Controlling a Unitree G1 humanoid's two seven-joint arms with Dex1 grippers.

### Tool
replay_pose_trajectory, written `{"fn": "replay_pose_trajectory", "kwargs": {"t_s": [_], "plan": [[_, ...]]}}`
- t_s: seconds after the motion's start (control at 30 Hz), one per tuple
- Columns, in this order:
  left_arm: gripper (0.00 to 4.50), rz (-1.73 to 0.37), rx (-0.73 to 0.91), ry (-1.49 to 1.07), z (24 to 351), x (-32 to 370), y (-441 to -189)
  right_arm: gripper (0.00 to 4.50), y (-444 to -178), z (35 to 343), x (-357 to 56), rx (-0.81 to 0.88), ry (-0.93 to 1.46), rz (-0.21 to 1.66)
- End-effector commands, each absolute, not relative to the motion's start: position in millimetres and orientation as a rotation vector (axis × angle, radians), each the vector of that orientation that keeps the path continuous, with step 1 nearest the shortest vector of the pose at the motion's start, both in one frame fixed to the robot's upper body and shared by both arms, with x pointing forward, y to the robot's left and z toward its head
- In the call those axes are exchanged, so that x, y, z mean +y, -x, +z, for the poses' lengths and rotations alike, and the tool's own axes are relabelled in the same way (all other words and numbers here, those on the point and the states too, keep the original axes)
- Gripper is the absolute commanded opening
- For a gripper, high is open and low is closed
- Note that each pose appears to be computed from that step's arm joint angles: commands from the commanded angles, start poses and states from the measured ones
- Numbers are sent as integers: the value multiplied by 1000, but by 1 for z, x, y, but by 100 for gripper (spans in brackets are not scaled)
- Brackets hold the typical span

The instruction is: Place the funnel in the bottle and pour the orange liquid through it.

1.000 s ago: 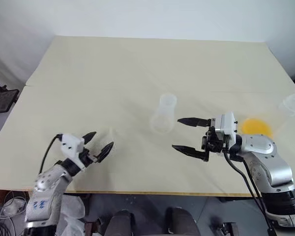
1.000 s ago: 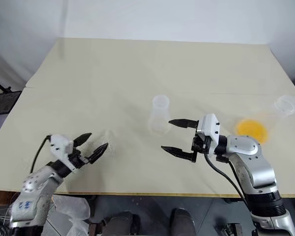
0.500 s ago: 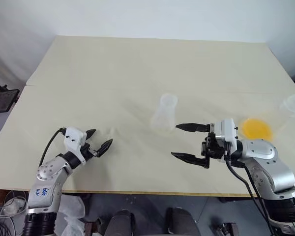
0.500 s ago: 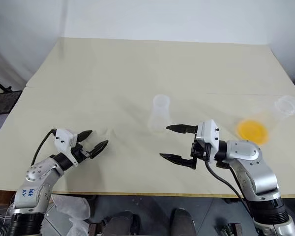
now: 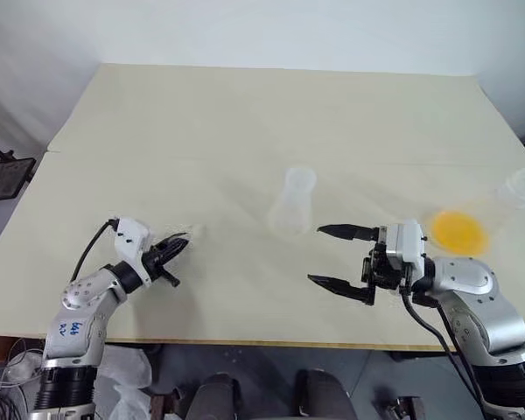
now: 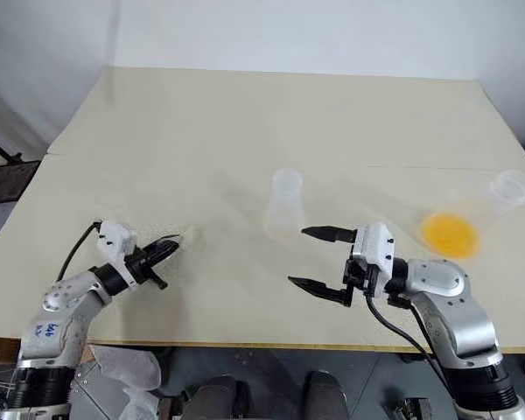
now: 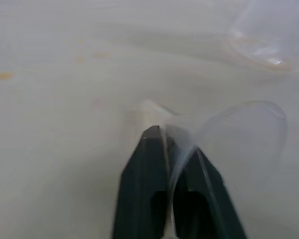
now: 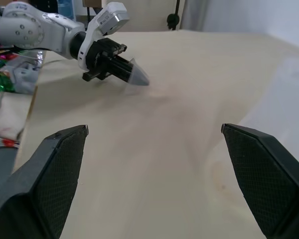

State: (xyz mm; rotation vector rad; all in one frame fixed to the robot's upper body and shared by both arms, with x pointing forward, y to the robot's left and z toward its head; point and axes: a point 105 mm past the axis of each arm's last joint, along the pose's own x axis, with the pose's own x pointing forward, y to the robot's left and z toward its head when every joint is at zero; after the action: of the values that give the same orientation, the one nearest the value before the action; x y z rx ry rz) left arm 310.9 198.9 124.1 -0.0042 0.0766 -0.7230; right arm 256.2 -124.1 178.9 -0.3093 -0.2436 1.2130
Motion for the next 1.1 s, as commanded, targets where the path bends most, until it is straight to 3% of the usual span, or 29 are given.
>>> {"fn": "replay_pose_trajectory", "kwargs": {"t_s": [0.03,0.17,0.37,0.57,0.77,1.1], "plan": [[5,-867,-7,21,176,194,-316,450,-251,200,-126,-355,305,1147],[5,-985,123,-68,190,184,-324,450,-248,205,-127,-403,257,1092],[5,-1296,148,-169,259,124,-332,450,-249,202,-148,-447,170,850],[5,-1397,214,-200,295,87,-345,450,-248,193,-155,-428,170,765],[5,-1438,331,-179,305,58,-351,450,-246,189,-157,-426,169,724],[5,-1381,466,-236,287,46,-364,450,-245,188,-153,-441,162,695]]}}
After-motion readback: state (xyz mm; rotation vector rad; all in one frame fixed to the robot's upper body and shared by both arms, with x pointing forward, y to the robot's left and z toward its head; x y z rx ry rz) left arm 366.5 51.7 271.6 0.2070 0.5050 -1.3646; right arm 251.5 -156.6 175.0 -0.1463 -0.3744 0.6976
